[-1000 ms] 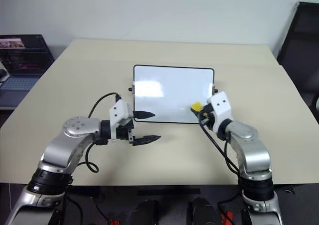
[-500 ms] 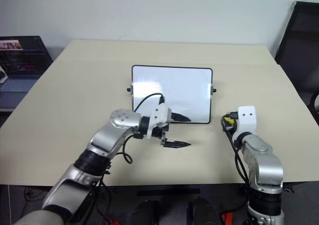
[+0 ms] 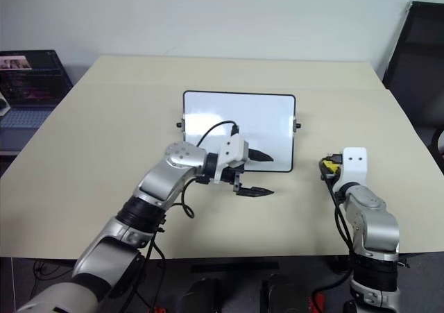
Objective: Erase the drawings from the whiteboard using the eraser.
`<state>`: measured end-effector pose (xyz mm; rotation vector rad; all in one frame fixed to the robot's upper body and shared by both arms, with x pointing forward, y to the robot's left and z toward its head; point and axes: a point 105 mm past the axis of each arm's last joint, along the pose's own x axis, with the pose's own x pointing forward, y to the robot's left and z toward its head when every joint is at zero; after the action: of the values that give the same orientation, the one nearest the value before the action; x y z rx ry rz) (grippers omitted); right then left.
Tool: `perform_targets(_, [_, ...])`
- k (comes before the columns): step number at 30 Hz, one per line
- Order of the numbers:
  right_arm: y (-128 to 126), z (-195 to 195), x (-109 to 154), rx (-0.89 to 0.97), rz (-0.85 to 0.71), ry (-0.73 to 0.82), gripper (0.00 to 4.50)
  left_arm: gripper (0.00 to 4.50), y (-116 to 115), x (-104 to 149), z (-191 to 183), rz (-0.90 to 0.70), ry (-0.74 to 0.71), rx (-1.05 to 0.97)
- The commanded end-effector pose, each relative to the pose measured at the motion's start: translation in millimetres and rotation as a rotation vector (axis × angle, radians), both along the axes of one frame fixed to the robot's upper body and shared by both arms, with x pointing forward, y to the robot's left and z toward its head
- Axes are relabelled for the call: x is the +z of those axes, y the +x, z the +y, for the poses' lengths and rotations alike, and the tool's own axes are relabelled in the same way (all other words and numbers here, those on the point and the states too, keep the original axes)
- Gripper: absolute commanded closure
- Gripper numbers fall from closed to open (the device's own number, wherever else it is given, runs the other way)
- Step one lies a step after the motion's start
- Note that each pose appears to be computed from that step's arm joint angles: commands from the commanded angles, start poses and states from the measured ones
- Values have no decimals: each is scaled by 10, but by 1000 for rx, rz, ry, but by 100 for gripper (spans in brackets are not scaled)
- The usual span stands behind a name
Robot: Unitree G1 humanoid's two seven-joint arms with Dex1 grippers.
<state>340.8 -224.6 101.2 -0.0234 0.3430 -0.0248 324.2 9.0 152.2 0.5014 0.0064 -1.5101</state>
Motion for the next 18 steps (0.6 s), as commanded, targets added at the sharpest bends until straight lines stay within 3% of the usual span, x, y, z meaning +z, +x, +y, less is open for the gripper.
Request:
perform_targets(1, [53, -48, 151, -2, -67, -8, 277, 0, -29, 106, -46, -30, -23, -15])
perform_targets(2, [57, -51, 150, -3, -69, -8, 260, 0, -30, 105, -43, -28, -25, -12])
perform_targets(9, [88, -36, 173, 4, -91, 1, 11, 0, 35, 98, 67, -26, -20, 30])
perform_targets(14, [85, 32, 438, 53, -214, -7, 2, 0, 136, 239, 207, -41, -100, 121])
perform_targets(18, [-88, 177, 615, 146, -289, -27, 2, 0, 300, 397, 507, -76, -213, 314])
